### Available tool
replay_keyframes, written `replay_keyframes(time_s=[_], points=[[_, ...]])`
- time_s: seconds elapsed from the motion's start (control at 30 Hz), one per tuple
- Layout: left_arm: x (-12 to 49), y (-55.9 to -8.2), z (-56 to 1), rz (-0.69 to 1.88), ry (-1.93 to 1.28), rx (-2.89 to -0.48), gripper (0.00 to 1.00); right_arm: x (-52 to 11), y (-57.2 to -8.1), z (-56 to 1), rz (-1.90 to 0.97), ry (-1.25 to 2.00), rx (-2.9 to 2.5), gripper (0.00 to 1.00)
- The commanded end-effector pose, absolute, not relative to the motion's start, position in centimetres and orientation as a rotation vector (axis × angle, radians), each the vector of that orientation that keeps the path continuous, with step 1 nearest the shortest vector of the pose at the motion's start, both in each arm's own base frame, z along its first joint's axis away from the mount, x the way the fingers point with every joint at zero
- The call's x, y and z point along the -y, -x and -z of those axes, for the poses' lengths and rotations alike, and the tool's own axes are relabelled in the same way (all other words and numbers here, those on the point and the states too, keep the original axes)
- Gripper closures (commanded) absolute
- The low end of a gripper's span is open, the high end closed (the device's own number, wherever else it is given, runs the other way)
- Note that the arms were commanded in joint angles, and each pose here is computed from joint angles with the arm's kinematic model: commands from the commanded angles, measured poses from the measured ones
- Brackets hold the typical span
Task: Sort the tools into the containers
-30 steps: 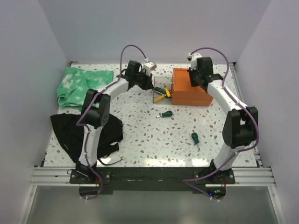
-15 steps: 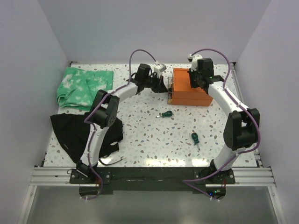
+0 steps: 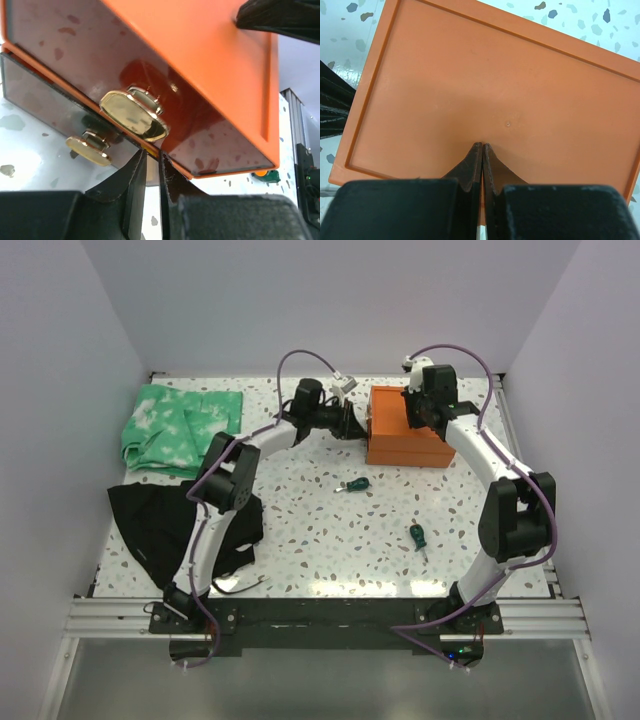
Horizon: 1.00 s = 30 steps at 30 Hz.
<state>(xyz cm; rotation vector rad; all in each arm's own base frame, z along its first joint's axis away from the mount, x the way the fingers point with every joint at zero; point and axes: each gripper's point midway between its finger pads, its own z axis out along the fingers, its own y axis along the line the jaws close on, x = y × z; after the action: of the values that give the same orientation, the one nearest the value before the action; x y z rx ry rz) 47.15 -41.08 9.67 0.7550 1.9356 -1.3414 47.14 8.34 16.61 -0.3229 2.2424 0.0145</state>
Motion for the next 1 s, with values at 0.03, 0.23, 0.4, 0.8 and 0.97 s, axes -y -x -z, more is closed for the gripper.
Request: replay_keyframes(time_s=[0.03,0.23,0.4,0.8,0.97], points=[[42.6,-45.9,-11.3,1.434,-0.789,-1.861,0.77,-8.1,-43.5,-13.1,-0.031,0.368,-2.401,1.00],[38.5,-47.2,-11.3,1.344,-0.697,-1.987,0.73,-7.9,-43.7,-13.5,-0.016,0.368,-2.383,1.00],[33.2,-47.9,-13.6,1.258,-0.650,-1.997,0.66,-7.9,-43.9,-13.4,-0.013,0.376,-2.377,1.00],[34.3,-51.7,-18.3,1.227,-0.414,-1.936,0.00,-7.7,-43.5,-12.7,-0.003,0.386,-2.392,1.00],[36.4,-52.8,-17.6,1.198,-0.374,-1.957,0.00,-7.5,-43.3,-12.6,0.009,0.390,-2.392,1.00]])
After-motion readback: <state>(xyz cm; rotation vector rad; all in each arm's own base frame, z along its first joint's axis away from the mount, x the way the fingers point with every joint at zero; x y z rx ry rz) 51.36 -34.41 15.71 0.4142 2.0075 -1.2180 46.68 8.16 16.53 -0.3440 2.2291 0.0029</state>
